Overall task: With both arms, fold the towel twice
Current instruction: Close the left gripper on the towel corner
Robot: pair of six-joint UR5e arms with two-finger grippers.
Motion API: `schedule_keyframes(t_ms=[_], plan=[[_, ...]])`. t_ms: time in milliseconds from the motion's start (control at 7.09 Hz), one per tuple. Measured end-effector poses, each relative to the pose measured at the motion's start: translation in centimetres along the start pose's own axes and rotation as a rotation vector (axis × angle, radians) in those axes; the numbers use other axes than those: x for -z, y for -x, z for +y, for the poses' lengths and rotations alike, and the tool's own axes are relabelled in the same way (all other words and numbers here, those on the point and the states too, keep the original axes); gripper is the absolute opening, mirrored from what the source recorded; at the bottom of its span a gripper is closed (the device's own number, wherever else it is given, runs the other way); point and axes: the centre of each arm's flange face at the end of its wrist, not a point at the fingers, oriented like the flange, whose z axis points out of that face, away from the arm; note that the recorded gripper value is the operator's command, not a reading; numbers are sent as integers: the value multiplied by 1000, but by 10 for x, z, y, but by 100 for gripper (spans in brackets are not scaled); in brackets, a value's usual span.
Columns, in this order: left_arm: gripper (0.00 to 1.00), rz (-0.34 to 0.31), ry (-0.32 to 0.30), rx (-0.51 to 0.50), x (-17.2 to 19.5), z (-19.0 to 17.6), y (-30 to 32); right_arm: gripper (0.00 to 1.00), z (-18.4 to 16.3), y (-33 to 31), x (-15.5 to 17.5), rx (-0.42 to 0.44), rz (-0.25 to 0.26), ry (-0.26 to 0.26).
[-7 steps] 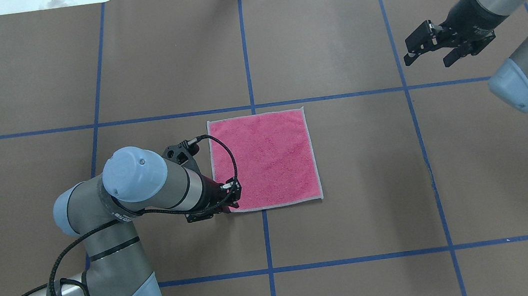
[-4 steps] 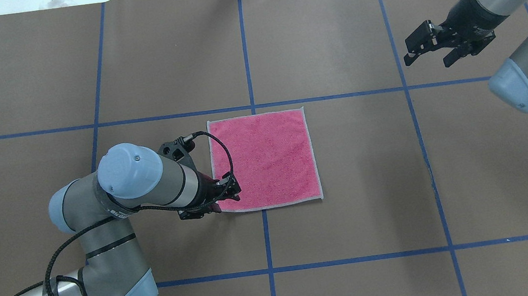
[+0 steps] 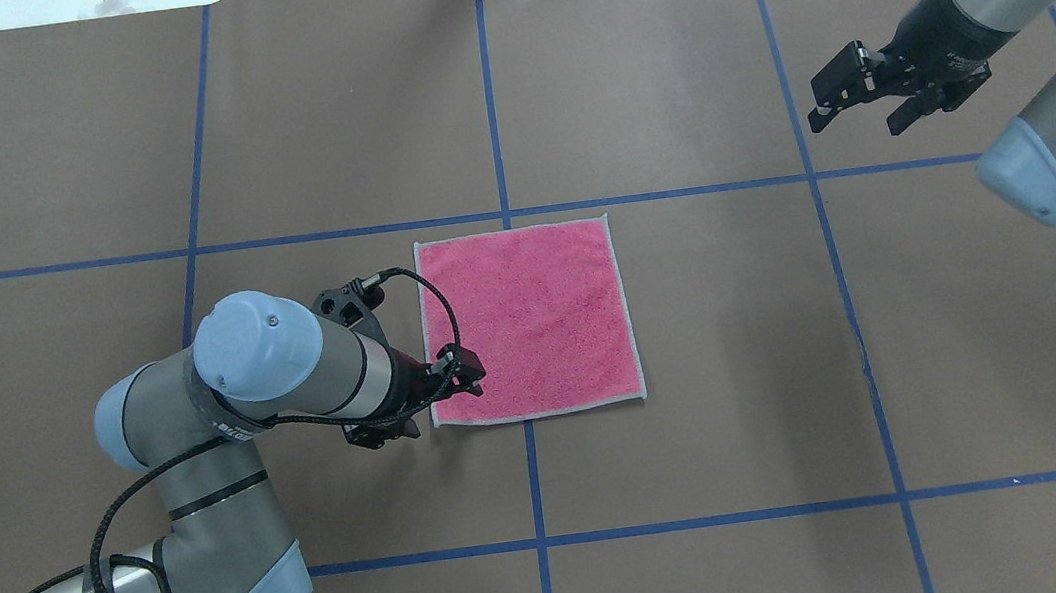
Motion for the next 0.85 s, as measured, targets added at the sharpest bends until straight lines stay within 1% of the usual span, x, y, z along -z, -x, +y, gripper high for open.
schedule_keyframes(t_ms=[282,423,846], plan=[[87,-2,4,-1,-3,3,0,100,0,0,0,-1,1,1],[85,-6,5,-1,-5,3,1,100,0,0,0,-1,1,1],[72,-13,4,0,-11,4,0,100,0,-1,-1,-1,1,1]])
